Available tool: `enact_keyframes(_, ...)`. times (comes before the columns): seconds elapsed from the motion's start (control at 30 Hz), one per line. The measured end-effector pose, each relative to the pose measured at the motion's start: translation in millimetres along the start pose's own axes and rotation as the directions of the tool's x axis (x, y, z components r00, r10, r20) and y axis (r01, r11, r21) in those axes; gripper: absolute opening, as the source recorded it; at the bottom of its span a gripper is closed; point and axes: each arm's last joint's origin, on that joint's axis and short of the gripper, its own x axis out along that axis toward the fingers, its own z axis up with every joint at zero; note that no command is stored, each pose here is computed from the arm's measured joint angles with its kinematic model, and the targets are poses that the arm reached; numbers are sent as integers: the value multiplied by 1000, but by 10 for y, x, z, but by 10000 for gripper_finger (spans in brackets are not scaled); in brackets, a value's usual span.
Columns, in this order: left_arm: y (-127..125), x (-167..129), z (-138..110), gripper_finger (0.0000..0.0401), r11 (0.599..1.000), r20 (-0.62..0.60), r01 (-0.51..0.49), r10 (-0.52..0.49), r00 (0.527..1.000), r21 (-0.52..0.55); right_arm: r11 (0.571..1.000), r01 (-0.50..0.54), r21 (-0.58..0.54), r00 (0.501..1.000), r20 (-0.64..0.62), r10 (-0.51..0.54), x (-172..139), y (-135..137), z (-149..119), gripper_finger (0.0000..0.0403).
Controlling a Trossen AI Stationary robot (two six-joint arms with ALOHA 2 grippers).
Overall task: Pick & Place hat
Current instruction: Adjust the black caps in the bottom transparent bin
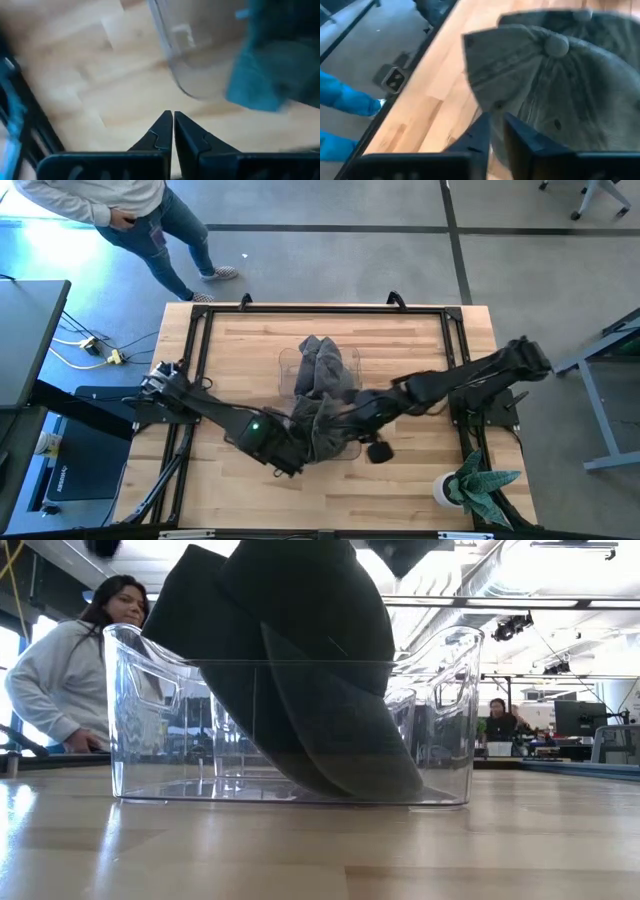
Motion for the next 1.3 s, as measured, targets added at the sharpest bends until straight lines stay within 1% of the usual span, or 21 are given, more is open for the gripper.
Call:
enact_keyframes(0.07,27,129,8,5,997,58,-42,38,998,63,999,17,33,1000,-14,-16,152,-29,-19,25)
enact_keyframes(0.13,34,259,25,2,986,136,-95,76,988,139,998,48,50,999,-16,-48,254,-55,-27,7)
enact_keyframes(0.23,52,290,66,4,963,258,-132,70,964,234,987,137,90,991,-11,-136,380,-102,-34,17)
enact_keyframes(0.3,47,310,81,1,948,315,-155,63,947,276,973,200,113,980,-5,-201,432,-150,-34,19)
enact_keyframes(0.4,1,309,95,1,939,387,-139,7,922,315,957,247,153,967,28,-254,481,-233,-12,7)
enact_keyframes(0.47,-62,305,98,0,936,424,-97,-60,904,339,950,253,183,962,57,-267,517,-292,7,3)
enact_keyframes(0.53,-99,282,88,0,930,454,-77,-102,885,359,943,253,216,957,90,-277,544,-341,32,6)
enact_keyframes(0.63,-90,158,14,0,922,517,-50,-170,839,384,933,255,254,945,140,-297,555,-379,74,7)
enact_keyframes(0.77,-85,42,-82,0,917,592,-29,-233,771,398,893,336,300,912,133,-388,544,-404,74,2)
enact_keyframes(0.87,-80,-3,-130,0,913,621,-25,-256,740,406,869,368,331,894,131,-429,541,-404,76,6)
enact_keyframes(0.97,-65,-1,-160,0,915,612,-20,-254,749,403,869,370,328,892,136,-430,522,-379,85,7)
enact_keyframes(1.03,-44,-6,-165,0,921,589,-6,-243,771,389,877,348,332,896,156,-415,440,-340,118,3)
enact_keyframes(1.1,30,-50,-173,0,927,560,-2,-225,797,375,885,304,352,902,193,-386,321,-303,170,2)
enact_keyframes(1.17,106,-99,-172,0,936,530,6,-204,823,352,902,236,361,918,222,-329,220,-267,208,5)
enact_keyframes(1.2,145,-107,-172,0,944,506,0,-178,844,331,910,201,364,929,223,-295,192,-252,210,7)
enact_keyframes(1.27,188,-87,-184,0,949,451,-22,-129,883,314,930,114,350,956,217,-198,180,-211,202,12)
enact_keyframes(1.3,180,-64,-194,0,942,425,-23,-128,896,333,941,62,332,968,209,-137,190,-177,193,14)
